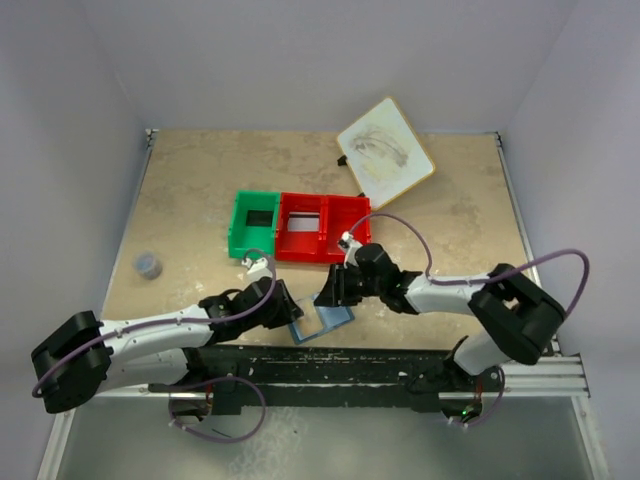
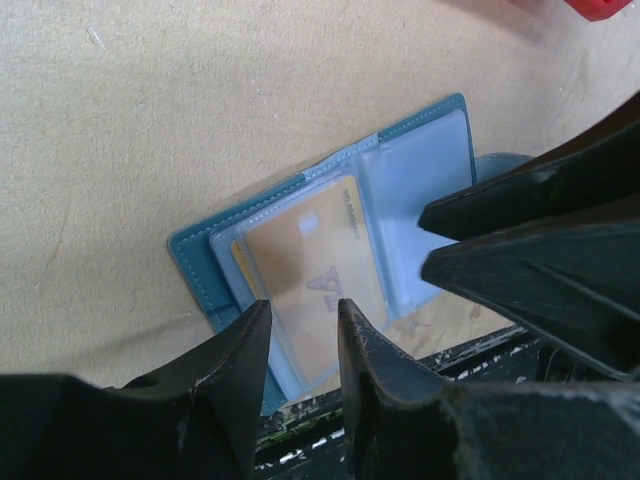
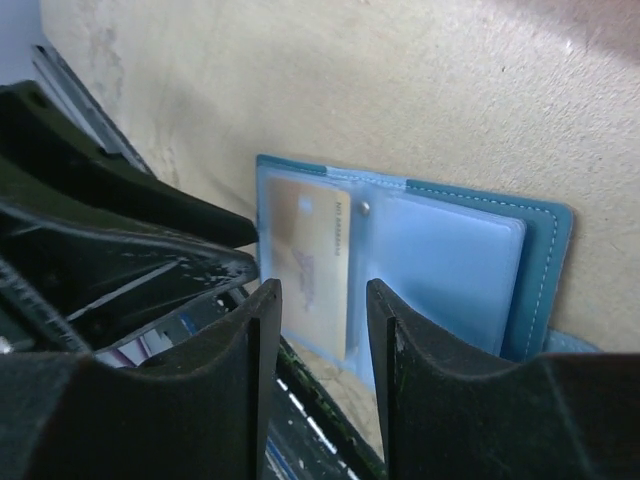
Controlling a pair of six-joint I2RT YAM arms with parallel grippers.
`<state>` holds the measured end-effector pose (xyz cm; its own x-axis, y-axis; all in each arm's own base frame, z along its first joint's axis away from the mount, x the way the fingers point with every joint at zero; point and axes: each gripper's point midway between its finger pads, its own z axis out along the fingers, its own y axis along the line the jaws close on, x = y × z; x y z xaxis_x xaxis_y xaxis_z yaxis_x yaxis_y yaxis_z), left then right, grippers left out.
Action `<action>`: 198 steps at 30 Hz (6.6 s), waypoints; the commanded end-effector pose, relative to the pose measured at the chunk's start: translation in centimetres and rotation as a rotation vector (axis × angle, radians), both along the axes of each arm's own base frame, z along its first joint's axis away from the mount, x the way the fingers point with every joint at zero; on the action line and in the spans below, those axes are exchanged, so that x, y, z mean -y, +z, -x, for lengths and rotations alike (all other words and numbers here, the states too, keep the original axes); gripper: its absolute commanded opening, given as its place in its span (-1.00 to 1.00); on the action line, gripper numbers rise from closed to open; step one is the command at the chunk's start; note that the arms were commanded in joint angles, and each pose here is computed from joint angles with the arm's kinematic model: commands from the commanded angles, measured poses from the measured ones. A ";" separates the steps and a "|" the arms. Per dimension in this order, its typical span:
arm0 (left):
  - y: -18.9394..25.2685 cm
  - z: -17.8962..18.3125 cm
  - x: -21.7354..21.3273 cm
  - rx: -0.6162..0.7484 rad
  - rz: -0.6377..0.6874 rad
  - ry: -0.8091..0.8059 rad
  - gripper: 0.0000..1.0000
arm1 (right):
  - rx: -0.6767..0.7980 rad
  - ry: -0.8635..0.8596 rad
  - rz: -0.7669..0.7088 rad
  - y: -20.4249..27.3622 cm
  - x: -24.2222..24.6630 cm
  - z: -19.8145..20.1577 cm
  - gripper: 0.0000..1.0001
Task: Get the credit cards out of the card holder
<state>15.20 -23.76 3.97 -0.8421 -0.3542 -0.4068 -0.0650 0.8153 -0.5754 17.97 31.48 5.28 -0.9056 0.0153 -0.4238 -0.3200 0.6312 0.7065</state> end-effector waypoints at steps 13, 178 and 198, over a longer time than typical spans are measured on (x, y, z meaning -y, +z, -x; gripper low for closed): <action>1.0 -1.3 -1.4 0.068 -0.036 0.077 -0.40 | -0.063 -0.004 0.233 -5.7 -0.5 0.5 -0.55; 3.5 -2.3 1.0 0.099 0.183 0.141 -0.14 | -0.113 -0.051 0.392 -8.2 -0.4 1.1 -0.91; 5.9 -4.6 5.9 0.166 0.245 0.054 -0.15 | -0.098 -0.458 0.399 -2.5 6.5 -0.5 -0.79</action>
<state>18.52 -26.59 5.77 -0.7602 -0.4995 -0.4155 -0.0996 0.7215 -0.6852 18.12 28.49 2.30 -0.9214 0.1503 -0.3585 -0.0311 0.8908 0.4533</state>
